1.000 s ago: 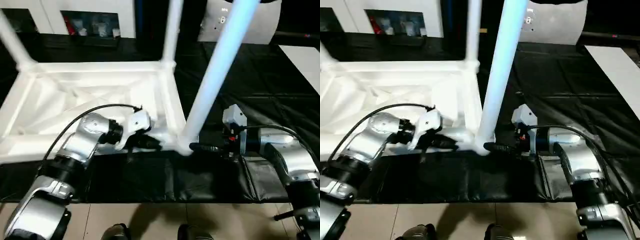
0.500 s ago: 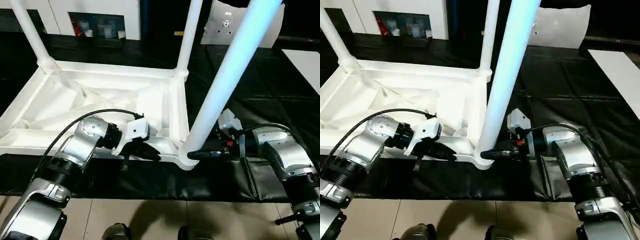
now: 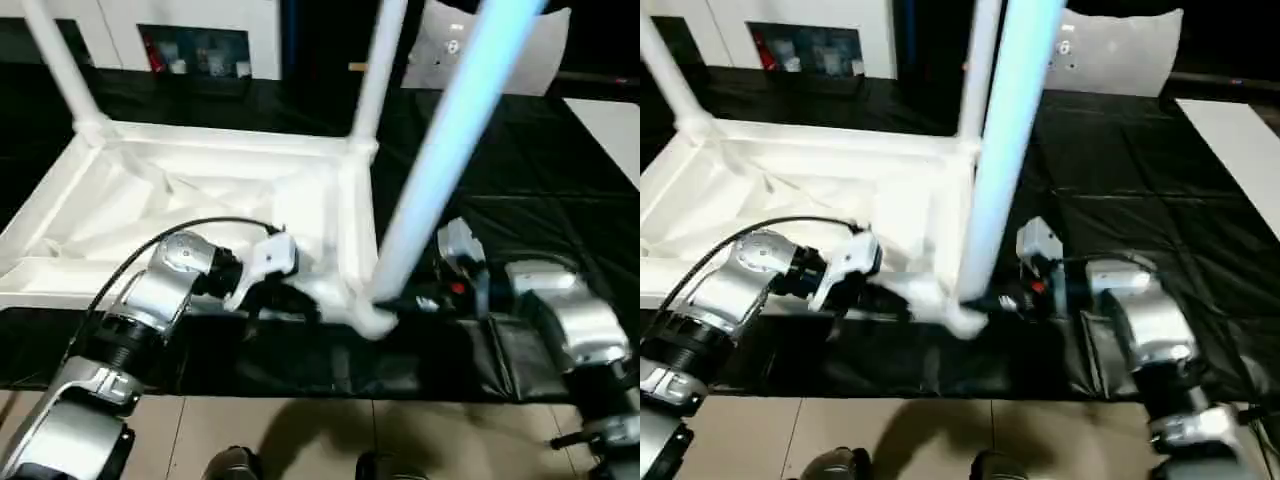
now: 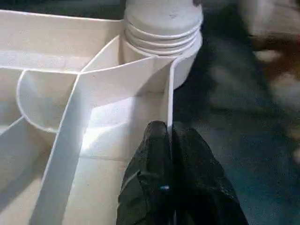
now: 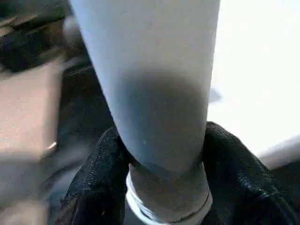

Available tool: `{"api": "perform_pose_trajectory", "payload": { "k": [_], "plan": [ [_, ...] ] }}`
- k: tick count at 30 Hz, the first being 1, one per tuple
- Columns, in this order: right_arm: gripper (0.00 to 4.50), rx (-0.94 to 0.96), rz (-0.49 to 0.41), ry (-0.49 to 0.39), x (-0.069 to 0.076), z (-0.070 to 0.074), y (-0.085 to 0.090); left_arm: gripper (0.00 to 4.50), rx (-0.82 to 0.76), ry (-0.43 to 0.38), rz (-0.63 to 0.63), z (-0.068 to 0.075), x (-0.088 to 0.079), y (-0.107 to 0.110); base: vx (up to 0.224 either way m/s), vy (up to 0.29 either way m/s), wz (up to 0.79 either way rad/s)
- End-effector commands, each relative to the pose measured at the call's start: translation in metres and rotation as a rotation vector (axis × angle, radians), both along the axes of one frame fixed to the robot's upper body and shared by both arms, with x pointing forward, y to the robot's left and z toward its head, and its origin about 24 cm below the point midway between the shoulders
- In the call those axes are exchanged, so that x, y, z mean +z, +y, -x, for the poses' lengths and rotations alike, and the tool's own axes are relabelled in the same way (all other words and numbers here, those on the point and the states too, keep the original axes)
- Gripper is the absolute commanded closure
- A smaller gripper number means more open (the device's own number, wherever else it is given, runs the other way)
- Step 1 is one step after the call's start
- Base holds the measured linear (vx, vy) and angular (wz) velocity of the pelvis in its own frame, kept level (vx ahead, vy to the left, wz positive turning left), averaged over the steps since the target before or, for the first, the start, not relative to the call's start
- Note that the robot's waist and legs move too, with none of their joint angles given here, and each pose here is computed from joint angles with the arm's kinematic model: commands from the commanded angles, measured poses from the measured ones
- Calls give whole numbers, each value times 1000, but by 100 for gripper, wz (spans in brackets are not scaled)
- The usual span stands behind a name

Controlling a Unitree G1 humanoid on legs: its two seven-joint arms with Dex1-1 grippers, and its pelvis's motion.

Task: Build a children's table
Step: Rotate leg to tighten

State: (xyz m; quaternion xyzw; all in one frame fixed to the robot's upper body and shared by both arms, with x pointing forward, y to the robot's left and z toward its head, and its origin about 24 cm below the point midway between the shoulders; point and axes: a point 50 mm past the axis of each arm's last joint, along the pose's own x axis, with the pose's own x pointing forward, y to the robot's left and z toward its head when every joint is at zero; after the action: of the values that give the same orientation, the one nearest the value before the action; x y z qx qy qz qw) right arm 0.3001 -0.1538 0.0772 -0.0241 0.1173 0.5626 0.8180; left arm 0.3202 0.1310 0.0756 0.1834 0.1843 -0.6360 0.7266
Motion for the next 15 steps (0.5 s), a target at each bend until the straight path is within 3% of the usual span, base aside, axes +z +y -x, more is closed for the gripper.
{"api": "perform_pose_trajectory", "payload": {
  "k": [1, 6, 8, 14, 15],
  "plan": [
    [255, -106, 20, 62, -15, -1, 26, 450, 83, -12, 69, -7, 2, -30, 0, 0, 0],
    [256, -255, 13, 90, -20, -7, 43, 450, 182, -34, 73, -15, 5, -43, 0, 0, 0],
    [256, -429, 8, 116, -23, -14, 65, 450, 320, -47, 107, -26, 10, -60, 0, 0, 0],
    [256, -661, -43, 129, -19, -27, 92, 450, 478, -84, 147, -34, 18, -87, 0, 0, 0],
    [222, -673, -69, 122, -16, -28, 95, 450, 479, -91, 147, -34, 18, -90, 0, 0, 0]
  ]
}}
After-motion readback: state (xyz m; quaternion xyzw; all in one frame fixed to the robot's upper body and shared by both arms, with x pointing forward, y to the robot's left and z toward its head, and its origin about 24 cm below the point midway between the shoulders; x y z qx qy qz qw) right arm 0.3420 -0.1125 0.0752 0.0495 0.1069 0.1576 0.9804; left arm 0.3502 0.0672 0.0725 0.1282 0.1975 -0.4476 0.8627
